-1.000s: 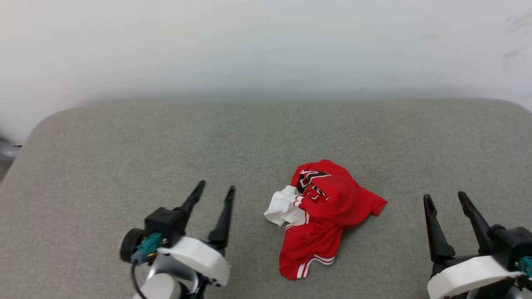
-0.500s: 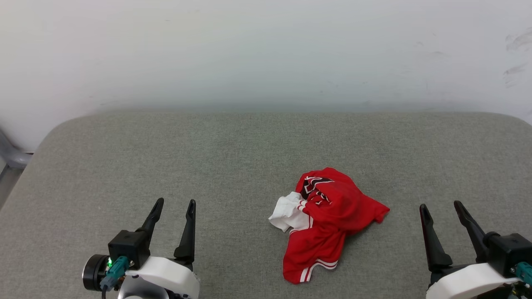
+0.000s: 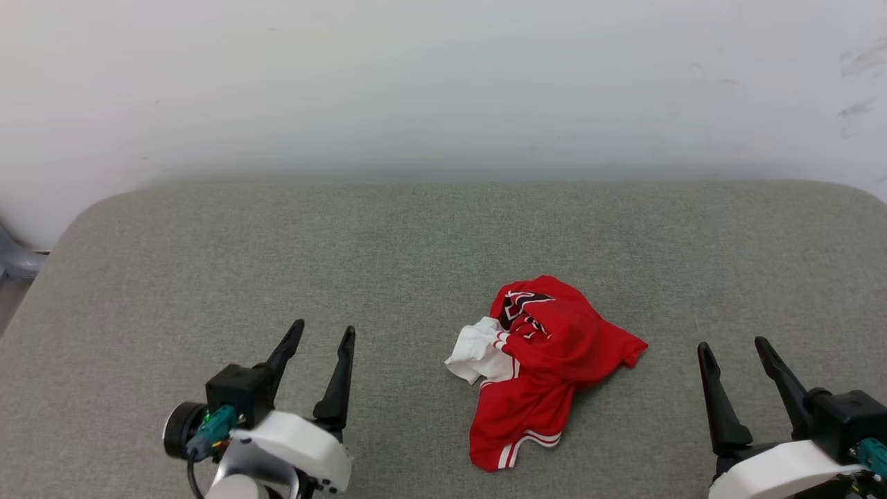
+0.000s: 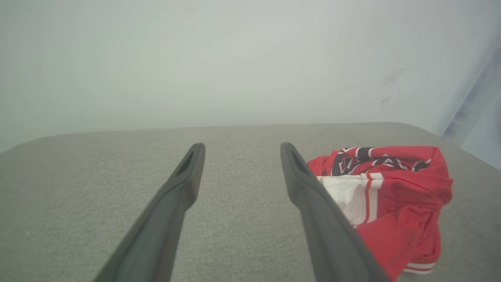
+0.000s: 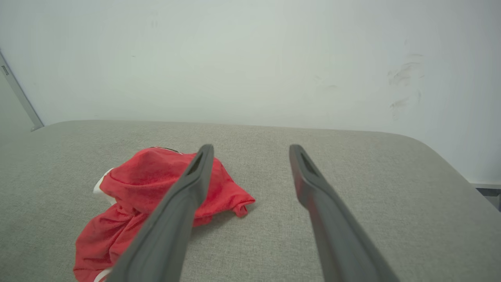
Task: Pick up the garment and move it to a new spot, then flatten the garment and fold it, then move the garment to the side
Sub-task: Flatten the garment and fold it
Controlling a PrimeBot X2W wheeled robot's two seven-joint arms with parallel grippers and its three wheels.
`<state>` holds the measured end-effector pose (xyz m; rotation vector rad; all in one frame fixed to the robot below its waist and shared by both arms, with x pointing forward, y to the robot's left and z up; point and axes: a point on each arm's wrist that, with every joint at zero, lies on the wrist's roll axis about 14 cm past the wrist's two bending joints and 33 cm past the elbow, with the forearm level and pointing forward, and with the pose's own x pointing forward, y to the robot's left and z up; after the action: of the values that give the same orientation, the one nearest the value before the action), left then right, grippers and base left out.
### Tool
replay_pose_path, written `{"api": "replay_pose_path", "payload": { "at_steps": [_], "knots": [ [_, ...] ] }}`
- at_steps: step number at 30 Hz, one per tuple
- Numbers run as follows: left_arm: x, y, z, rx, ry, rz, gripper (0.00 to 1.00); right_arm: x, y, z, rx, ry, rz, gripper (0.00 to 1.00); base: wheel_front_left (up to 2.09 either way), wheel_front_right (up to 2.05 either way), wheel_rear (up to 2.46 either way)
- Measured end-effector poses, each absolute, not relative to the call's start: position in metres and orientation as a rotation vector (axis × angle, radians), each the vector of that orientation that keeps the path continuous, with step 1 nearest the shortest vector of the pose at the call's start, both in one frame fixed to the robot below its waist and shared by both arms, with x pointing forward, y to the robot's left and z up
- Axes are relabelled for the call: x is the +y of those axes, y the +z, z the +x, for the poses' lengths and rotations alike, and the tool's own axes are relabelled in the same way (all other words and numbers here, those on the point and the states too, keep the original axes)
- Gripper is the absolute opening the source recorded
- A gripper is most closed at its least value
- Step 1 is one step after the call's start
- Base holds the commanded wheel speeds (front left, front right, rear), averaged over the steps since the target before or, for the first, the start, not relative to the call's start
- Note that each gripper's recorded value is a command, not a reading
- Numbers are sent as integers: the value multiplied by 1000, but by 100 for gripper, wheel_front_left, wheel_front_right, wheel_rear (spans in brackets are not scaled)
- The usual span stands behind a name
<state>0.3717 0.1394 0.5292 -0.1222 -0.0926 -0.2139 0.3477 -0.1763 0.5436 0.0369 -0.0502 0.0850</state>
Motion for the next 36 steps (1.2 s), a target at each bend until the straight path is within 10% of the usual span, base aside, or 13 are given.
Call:
{"api": "replay_pose_path", "payload": {
  "at_steps": [32, 36],
  "knots": [
    [7, 399, 426, 722, -729, 55, 100, -195, 492, 376, 95, 20, 42, 100, 0, 0, 0],
    [6, 381, 415, 814, -773, 119, 37, -197, 489, 378, 99, 15, 46, 100, 0, 0, 0]
  ]
}}
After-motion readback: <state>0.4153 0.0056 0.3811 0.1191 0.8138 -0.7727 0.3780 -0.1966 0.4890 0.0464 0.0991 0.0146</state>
